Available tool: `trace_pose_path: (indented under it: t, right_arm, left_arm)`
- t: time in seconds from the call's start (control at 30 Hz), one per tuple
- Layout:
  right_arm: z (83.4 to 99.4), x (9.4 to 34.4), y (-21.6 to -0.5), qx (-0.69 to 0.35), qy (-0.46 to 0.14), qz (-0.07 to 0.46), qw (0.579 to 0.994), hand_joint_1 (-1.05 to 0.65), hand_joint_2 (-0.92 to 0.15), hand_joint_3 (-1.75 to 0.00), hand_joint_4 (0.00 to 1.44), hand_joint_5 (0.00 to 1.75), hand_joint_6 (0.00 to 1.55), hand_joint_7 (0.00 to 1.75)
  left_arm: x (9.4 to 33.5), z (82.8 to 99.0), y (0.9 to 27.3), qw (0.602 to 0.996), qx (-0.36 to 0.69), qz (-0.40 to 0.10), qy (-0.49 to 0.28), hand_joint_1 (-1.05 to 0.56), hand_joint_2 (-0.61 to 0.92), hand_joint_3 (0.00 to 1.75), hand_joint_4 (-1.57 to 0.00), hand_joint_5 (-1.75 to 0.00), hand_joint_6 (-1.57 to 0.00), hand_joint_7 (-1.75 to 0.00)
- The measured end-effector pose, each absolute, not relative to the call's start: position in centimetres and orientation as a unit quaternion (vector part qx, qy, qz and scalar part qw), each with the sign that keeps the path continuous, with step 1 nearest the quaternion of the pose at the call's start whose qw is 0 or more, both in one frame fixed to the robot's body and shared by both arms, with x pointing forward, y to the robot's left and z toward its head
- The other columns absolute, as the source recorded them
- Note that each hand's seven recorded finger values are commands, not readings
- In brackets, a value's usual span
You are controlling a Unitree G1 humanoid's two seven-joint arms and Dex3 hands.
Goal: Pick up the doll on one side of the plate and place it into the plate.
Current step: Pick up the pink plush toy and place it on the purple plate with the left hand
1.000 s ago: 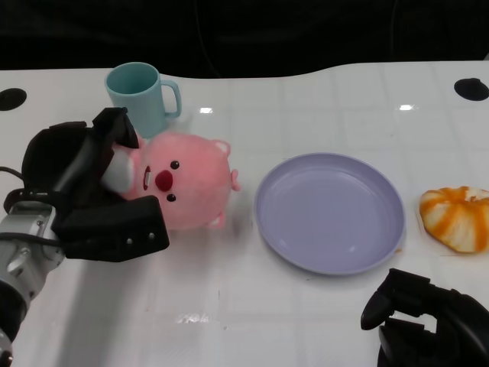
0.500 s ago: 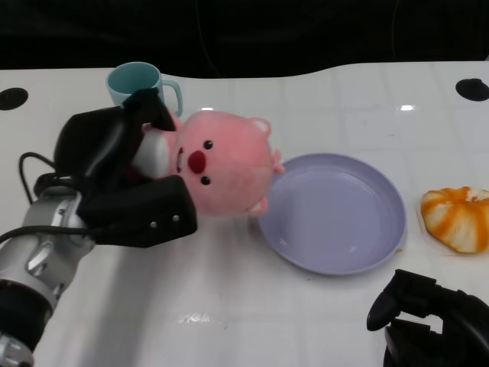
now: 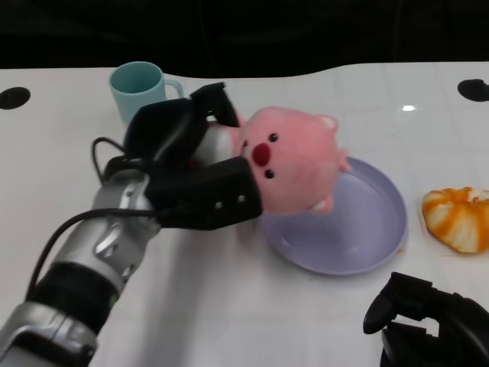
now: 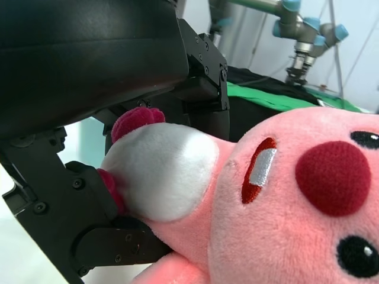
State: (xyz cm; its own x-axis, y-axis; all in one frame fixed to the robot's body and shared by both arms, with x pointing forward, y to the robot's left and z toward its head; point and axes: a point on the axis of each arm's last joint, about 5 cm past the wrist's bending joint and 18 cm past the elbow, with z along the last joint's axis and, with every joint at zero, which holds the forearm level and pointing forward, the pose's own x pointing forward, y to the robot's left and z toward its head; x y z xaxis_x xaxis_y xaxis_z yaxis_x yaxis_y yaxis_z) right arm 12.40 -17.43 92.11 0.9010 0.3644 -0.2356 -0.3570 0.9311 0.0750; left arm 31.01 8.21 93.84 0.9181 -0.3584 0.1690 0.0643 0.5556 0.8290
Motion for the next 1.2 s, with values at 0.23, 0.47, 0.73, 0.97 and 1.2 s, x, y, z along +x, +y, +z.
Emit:
trace_pose_path:
  t: [0.23,0.47,0.73,0.97,1.2]
  right_arm:
    - [92.1,12.2,-17.3,0.016,0.126,0.186,0.974,-0.06,-0.7,-1.13,0.66,1.75,0.48,1.61]
    - [92.0,12.1,-17.2,0.018,0.127,0.19,0.973,-0.07,-0.69,-1.14,0.67,1.75,0.48,1.6]
    - [92.1,12.0,-17.1,0.016,0.126,0.187,0.974,-0.07,-0.69,-1.14,0.67,1.75,0.49,1.6]
    - [92.2,11.9,-17.0,0.015,0.123,0.188,0.974,-0.09,-0.67,-1.15,0.67,1.75,0.5,1.59]
    - [92.2,11.9,-16.9,0.016,0.122,0.189,0.974,-0.11,-0.67,-1.16,0.67,1.75,0.51,1.59]
  left_arm:
    - [31.0,93.4,5.4,0.857,0.467,-0.156,-0.154,-0.19,0.47,1.18,-0.96,-1.75,-0.75,-1.75]
    - [31.2,93.6,3.2,0.855,0.466,-0.174,-0.147,-0.21,0.47,1.13,-0.95,-1.75,-0.73,-1.75]
    - [31.1,93.7,1.2,0.846,0.475,-0.2,-0.137,-0.23,0.52,1.07,-0.92,-1.75,-0.72,-1.75]
    - [31.0,93.3,0.7,0.847,0.472,-0.212,-0.12,-0.2,0.56,0.92,-0.89,-1.75,-0.7,-1.75]
    - [31.0,93.2,0.6,0.847,0.466,-0.237,-0.095,-0.22,0.74,0.43,-0.75,-1.55,-0.88,-0.48]
